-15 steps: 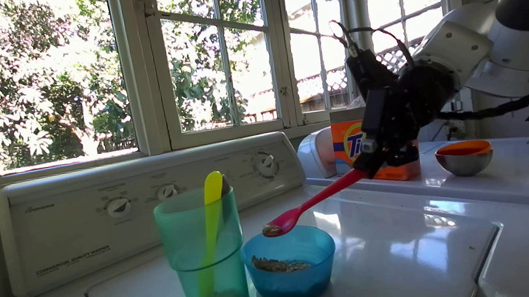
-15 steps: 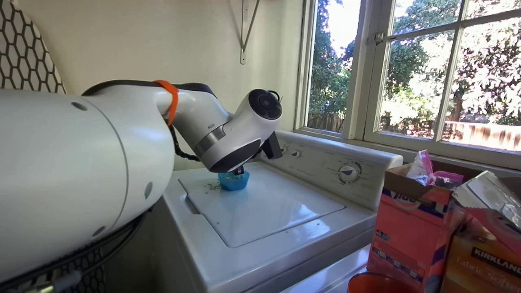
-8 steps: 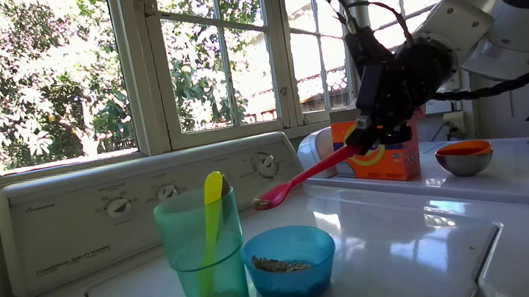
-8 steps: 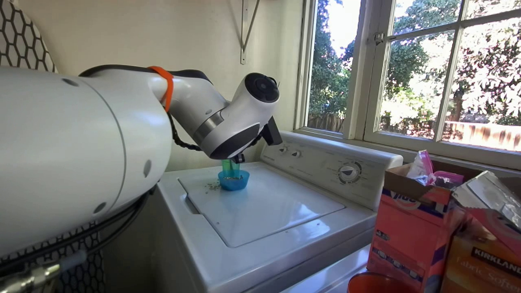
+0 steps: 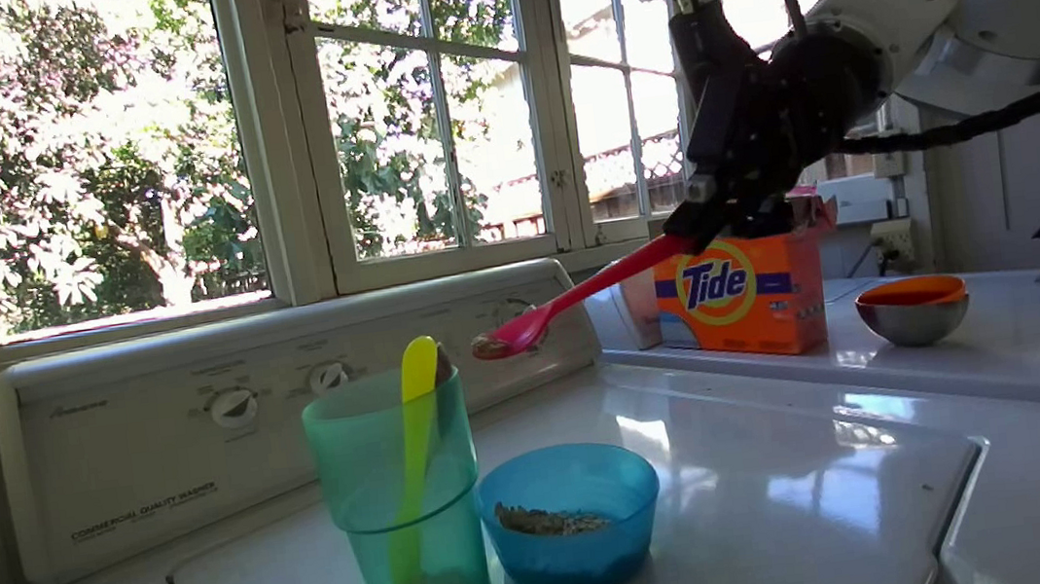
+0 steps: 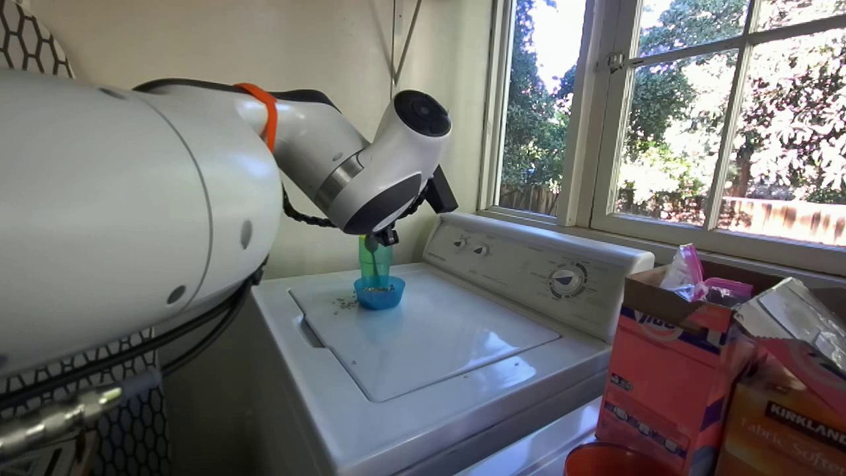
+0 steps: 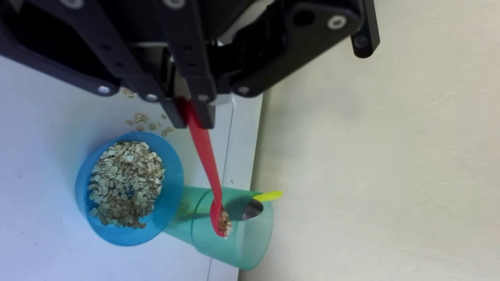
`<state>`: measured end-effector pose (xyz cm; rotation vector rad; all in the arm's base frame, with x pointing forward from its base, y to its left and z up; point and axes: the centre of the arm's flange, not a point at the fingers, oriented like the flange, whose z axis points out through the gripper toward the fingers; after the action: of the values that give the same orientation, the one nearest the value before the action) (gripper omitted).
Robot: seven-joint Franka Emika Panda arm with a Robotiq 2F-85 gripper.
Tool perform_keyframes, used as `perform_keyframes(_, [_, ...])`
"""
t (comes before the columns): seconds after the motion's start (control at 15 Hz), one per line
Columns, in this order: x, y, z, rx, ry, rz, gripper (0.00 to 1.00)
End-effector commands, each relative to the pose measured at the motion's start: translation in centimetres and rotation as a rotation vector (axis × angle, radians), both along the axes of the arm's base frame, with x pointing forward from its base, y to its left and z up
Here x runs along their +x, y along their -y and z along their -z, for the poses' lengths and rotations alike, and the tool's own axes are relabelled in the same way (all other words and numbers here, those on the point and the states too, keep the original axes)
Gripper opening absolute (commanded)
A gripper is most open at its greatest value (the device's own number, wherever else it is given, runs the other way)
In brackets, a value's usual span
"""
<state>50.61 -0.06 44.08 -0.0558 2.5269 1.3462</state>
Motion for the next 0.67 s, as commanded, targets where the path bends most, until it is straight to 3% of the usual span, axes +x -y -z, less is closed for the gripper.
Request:
perform_keyframes(0.0, [1.1, -0.2, -1.3, -0.02, 0.03, -0.042, 0.03])
perform_keyframes(0.6, [3.1, -3.7, -4.0, -0.072, 0.032, -0.061, 0.03])
